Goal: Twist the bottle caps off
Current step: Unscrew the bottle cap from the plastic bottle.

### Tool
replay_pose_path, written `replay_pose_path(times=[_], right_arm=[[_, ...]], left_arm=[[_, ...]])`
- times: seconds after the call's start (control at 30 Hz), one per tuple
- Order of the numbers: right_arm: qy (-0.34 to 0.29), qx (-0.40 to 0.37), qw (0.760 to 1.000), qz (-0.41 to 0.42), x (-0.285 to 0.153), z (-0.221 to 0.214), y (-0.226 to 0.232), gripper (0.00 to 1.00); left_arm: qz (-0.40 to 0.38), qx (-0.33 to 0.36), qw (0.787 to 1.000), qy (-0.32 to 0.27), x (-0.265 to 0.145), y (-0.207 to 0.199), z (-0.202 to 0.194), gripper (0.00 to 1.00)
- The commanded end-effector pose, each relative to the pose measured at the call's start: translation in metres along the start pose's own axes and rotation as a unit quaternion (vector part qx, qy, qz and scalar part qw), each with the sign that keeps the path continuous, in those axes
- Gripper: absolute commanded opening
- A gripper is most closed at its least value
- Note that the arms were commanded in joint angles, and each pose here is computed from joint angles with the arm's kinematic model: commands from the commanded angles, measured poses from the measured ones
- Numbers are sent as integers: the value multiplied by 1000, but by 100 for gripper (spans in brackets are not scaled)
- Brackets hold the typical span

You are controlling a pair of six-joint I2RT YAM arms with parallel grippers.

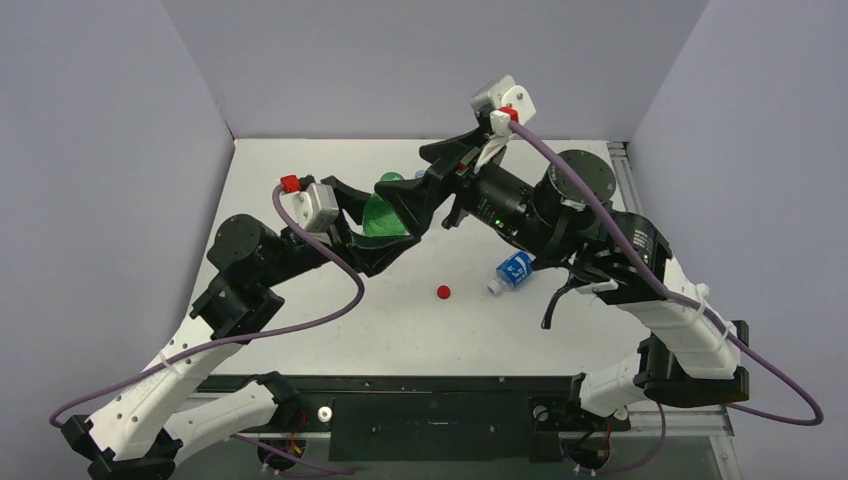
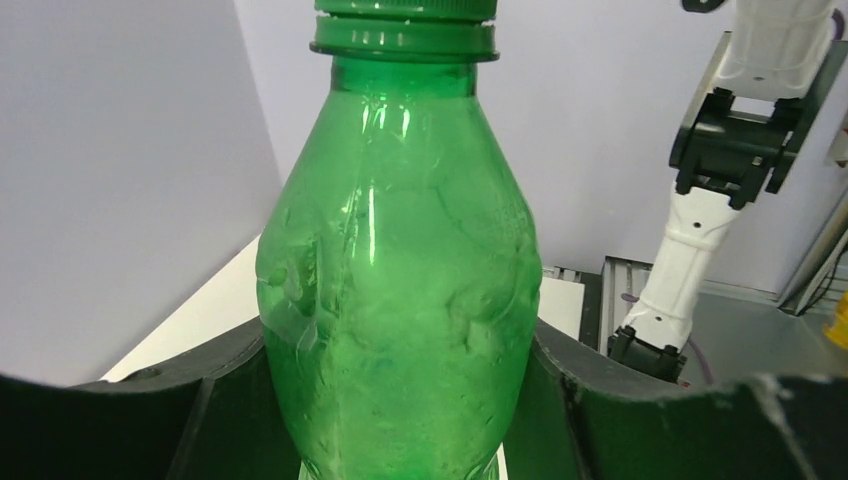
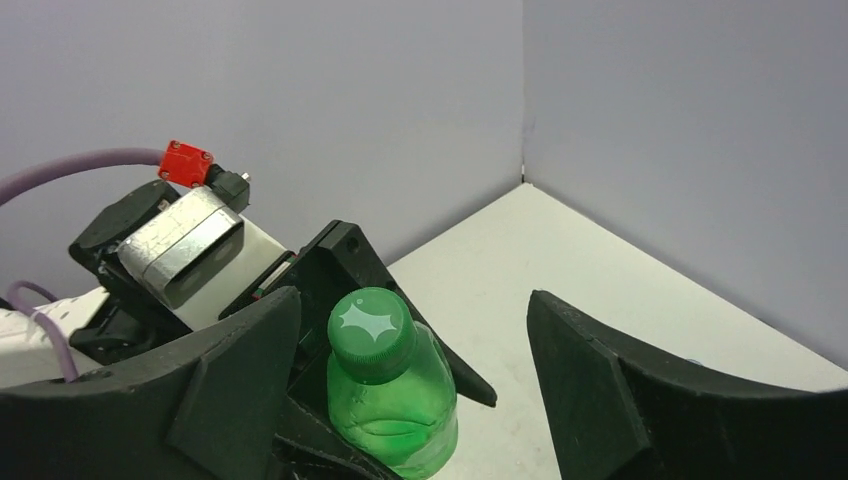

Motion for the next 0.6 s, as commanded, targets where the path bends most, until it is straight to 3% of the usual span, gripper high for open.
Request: replay_pose_path(times=[0.0, 0.23, 0.4, 0.57], right_arm=[[-2, -13, 998, -64, 2, -1, -5, 75], [2, -16, 997, -71, 12, -7, -3, 51], [-7, -16, 997, -74, 16, -6, -2, 27], [-5, -20, 997, -70, 20, -10, 0, 20]], left_arm=[[36, 24, 999, -1, -1, 9, 4, 0], [42, 10, 999, 1, 0, 9, 4, 0], [44, 2, 999, 3, 1, 10, 2, 0], [42, -5, 999, 5, 2, 9, -1, 0]])
Point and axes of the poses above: each gripper's point midway between its finger pads, its own x axis out along the fingers, its own y axis along the line the jaws close on, z = x × y, the point moved 7 cm from there along -x, back along the fingers, and after that the axes turned 14 degrees about x, right-handed, at the moved point
